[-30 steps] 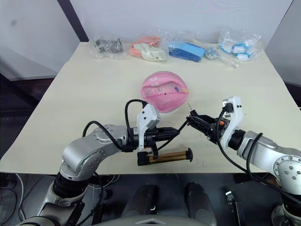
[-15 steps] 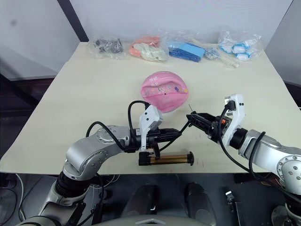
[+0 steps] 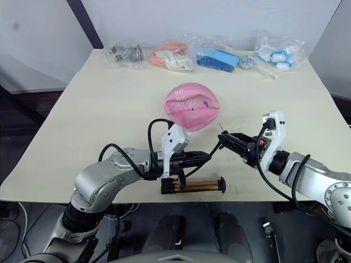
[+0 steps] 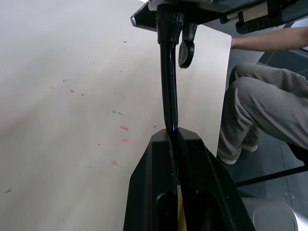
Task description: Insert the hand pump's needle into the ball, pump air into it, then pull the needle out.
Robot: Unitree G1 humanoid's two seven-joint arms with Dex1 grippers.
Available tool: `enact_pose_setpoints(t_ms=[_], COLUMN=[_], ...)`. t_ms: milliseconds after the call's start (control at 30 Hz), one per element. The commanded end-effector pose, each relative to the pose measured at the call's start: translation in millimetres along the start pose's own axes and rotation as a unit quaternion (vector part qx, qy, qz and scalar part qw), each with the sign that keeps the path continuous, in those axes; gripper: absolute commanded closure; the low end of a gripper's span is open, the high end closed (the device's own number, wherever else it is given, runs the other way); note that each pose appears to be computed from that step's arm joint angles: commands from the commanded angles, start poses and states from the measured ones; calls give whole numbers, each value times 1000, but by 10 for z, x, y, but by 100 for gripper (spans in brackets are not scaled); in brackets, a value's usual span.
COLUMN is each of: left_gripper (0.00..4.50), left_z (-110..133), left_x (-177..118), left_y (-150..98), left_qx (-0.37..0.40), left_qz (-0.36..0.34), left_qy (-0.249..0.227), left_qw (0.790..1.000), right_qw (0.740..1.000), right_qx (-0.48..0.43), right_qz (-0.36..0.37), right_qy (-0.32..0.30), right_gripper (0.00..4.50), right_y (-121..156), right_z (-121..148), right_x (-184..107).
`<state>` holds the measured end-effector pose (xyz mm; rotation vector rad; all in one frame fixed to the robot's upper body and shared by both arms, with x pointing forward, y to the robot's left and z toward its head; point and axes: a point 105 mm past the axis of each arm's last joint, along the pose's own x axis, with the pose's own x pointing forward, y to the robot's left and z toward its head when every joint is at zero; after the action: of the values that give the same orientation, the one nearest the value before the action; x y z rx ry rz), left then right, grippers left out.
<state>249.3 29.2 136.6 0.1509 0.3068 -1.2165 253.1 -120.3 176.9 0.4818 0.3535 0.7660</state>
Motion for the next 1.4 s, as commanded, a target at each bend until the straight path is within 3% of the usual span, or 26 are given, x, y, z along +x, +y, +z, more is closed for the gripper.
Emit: enact_pose_setpoints(t_ms=[33,67,167,200,267,967,1133,1400], left_gripper=[450,450,450,450,450,450,450,450], left_z=[125,120,111,111,115,192,273,197], left_x=[-42,-41,-40,-38,-33,17,106,229], left_y=[-77,-73,-62,-57,-49,46,394,722], left_qx=[25,24,23,23,23,41,27,33], left_qz=[-8,-8,-8,-7,-7,21,42,43], left_qy=[-24,-24,-23,-23,-24,-42,-89,-92], left_qw=[999,999,999,999,999,998,995,994], right_qw=[1000,1000,1000,1000,1000,999,997,989], right_qx=[-10,-9,-7,-6,-5,-17,-69,-141], right_qz=[17,18,23,25,28,39,17,-49], right_qy=[-11,-12,-7,-4,-2,-6,-11,-13], right_gripper=[153,153,282,349,419,417,417,417], right_y=[104,105,125,134,147,231,170,-76], right_z=[51,53,33,23,11,58,169,351], right_x=[-13,-13,-17,-18,-16,5,46,153])
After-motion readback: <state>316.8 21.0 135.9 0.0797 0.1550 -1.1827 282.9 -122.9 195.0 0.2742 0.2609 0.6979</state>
